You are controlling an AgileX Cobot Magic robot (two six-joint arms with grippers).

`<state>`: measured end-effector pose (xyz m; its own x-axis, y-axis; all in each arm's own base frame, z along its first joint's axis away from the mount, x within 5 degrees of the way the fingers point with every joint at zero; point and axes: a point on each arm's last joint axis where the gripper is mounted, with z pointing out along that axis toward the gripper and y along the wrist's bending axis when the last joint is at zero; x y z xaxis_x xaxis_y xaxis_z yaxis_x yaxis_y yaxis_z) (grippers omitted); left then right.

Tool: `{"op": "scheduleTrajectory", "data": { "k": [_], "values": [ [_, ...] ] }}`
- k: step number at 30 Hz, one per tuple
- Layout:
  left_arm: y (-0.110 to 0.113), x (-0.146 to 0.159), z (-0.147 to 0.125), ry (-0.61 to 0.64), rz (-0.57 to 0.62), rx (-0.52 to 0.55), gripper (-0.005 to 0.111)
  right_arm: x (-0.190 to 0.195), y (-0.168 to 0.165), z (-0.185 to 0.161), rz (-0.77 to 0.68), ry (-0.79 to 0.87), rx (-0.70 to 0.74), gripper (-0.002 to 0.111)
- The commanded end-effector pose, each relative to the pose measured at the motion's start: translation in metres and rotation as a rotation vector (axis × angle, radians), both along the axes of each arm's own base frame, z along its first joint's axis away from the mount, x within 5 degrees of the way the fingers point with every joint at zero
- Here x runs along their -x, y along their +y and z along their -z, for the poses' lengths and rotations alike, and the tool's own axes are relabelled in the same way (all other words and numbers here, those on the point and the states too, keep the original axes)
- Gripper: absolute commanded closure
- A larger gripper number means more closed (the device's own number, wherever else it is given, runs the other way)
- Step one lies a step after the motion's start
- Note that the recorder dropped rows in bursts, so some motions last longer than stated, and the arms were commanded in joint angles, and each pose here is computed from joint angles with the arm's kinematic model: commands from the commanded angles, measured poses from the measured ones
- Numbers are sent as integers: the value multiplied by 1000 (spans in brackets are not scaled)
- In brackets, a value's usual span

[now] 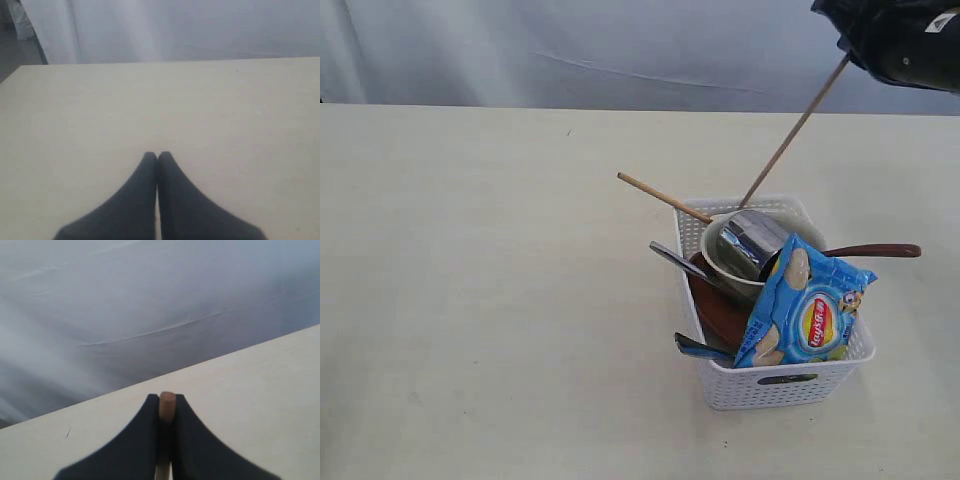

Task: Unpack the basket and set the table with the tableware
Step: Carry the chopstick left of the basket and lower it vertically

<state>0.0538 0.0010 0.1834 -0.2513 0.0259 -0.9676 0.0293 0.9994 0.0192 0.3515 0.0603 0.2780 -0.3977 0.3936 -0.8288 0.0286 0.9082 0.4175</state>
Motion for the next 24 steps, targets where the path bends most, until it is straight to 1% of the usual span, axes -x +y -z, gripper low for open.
{"op": "scheduleTrajectory", "data": {
  "k": [1,7,10,12,14,15,19,21,24],
  "values": [
    [-1,0,1,-4,7,15,107,4,0,-11,-15,-37,24,109],
    [-1,0,1,-4,7,15,107,13,-2,-32,-23,-112,48,109],
    [-1,0,1,-4,7,15,107,23,-3,-52,-25,-156,39,109],
    [-1,0,1,-4,7,15,107,29,-2,-70,-49,-125,36,109],
    [-1,0,1,-4,7,15,107,31,3,-93,-102,-34,51,109],
    [-1,0,1,-4,7,15,107,33,8,-106,-147,23,79,109],
    [-1,0,1,-4,7,15,107,41,34,-129,-266,117,181,109],
    [-1,0,1,-4,7,15,107,46,54,-133,-337,155,207,109],
    [-1,0,1,-4,7,15,107,51,88,-126,-435,217,220,109]
  ]
}}
